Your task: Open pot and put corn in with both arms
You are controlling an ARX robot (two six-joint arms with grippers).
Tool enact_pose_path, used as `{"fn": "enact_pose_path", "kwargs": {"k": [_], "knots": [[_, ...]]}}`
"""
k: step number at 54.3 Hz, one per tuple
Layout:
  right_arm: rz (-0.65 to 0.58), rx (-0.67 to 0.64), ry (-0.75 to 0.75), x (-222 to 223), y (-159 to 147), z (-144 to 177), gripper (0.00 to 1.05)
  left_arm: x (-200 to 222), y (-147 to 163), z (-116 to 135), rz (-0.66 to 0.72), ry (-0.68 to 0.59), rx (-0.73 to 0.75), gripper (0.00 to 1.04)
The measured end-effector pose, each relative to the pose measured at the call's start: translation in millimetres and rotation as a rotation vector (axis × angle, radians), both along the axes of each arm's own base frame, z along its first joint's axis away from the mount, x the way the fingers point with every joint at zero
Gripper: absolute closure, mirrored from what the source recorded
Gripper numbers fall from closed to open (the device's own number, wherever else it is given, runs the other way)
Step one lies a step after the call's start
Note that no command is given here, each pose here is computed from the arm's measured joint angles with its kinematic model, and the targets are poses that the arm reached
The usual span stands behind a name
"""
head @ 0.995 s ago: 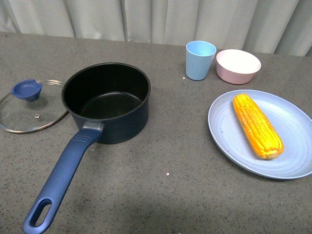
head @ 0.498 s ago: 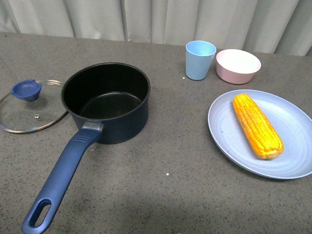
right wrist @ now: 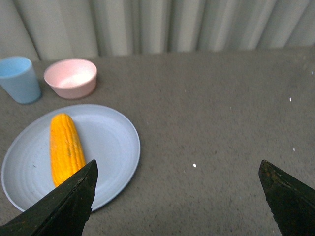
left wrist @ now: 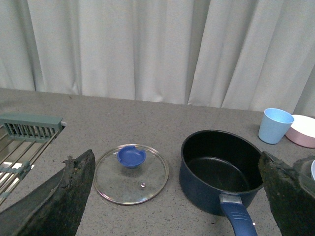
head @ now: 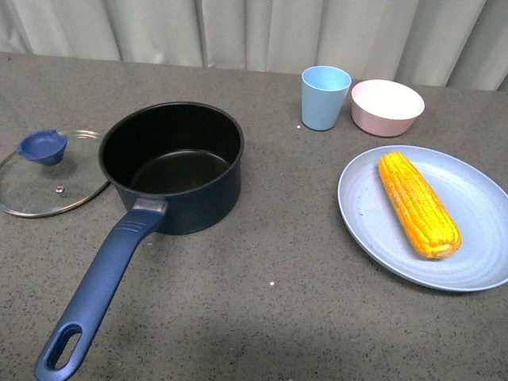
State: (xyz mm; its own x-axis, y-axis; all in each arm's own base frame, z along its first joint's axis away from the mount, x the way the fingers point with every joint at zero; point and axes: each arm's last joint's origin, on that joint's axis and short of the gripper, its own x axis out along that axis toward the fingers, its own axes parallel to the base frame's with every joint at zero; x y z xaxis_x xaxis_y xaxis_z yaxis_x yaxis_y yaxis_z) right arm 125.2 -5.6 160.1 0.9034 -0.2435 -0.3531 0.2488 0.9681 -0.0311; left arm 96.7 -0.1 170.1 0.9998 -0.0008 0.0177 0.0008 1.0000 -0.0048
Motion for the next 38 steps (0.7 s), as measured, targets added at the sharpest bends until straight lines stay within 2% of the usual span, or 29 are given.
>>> {"fn": "enact_pose_path", "kwargs": {"k": [14, 26, 38], "knots": [[0.195, 0.067, 0.235, 61, -9, -4, 0.09, 0, 0, 0, 0.0, 0.0, 0.0, 0.06], [0.282, 0.03, 0.418, 109, -6, -18, 0.09, 0, 0, 0, 0.0, 0.0, 0.0, 0.06], [0.349, 0.04, 0.529, 150, 5, -42, 0.09, 0, 0, 0, 0.0, 0.0, 0.0, 0.06]]}}
